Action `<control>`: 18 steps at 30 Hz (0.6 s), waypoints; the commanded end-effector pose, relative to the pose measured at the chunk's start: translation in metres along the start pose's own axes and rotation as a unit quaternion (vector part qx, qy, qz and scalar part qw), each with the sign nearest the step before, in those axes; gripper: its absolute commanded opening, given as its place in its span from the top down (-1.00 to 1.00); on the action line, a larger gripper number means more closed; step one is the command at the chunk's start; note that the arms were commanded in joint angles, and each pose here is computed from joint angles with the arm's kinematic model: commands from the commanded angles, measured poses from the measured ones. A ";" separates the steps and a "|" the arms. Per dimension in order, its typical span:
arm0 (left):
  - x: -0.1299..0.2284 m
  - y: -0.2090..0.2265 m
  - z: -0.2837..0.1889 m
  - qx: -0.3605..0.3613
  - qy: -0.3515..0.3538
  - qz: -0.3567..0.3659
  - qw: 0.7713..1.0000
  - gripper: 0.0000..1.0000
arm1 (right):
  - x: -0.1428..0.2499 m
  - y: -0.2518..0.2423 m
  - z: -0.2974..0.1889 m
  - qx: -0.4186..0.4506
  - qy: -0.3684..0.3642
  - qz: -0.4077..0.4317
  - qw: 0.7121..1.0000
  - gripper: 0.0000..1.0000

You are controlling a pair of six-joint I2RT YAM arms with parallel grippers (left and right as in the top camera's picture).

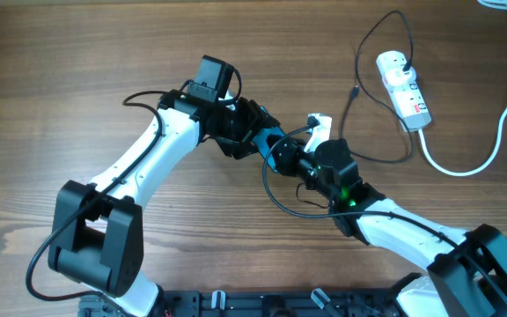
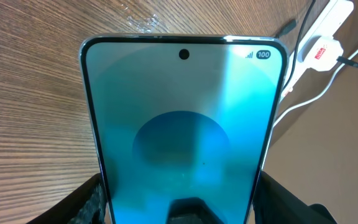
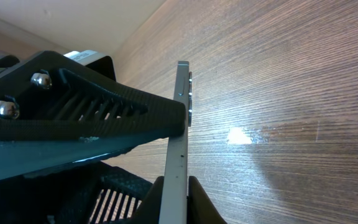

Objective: Plug charger to phone and switch on socket

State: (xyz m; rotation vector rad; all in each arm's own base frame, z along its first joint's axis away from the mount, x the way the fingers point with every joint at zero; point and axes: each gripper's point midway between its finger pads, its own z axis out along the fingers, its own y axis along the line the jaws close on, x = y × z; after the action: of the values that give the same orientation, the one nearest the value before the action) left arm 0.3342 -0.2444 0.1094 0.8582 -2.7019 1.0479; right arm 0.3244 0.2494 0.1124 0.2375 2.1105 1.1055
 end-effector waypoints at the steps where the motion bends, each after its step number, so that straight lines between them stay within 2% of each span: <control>1: 0.016 -0.019 -0.007 0.024 0.018 0.018 0.999 -0.12 | -0.003 0.016 0.003 -0.026 0.003 0.009 1.000 0.86; 5: 0.016 -0.019 -0.007 0.024 0.018 0.018 0.999 -0.15 | -0.004 0.019 0.003 -0.033 0.000 0.010 0.999 0.91; 7: 0.016 -0.019 -0.007 0.024 0.018 0.018 0.999 -0.38 | -0.005 0.019 0.002 -0.034 0.000 0.025 0.999 0.91; 11: 0.004 -0.017 -0.013 0.030 0.006 0.024 0.999 -0.68 | -0.003 0.021 0.002 -0.039 0.008 0.066 0.997 0.91; 13: -0.009 -0.016 -0.021 0.037 -0.006 0.041 0.998 -0.95 | -0.002 0.021 0.002 -0.038 0.010 0.107 0.993 0.91; 14: -0.016 -0.013 -0.028 0.039 -0.014 0.054 0.998 -1.00 | -0.002 0.020 0.002 -0.036 0.012 0.142 0.989 0.91; 18: -0.038 -0.007 -0.067 0.054 -0.053 0.076 0.994 -1.00 | 0.006 0.010 0.003 -0.012 0.028 0.276 0.961 0.91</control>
State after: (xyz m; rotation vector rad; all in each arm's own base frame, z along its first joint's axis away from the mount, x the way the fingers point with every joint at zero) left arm 0.3499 -0.2139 0.1167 0.8423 -2.7359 1.1028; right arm 0.3207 0.2539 0.1125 0.5609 2.1369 1.3094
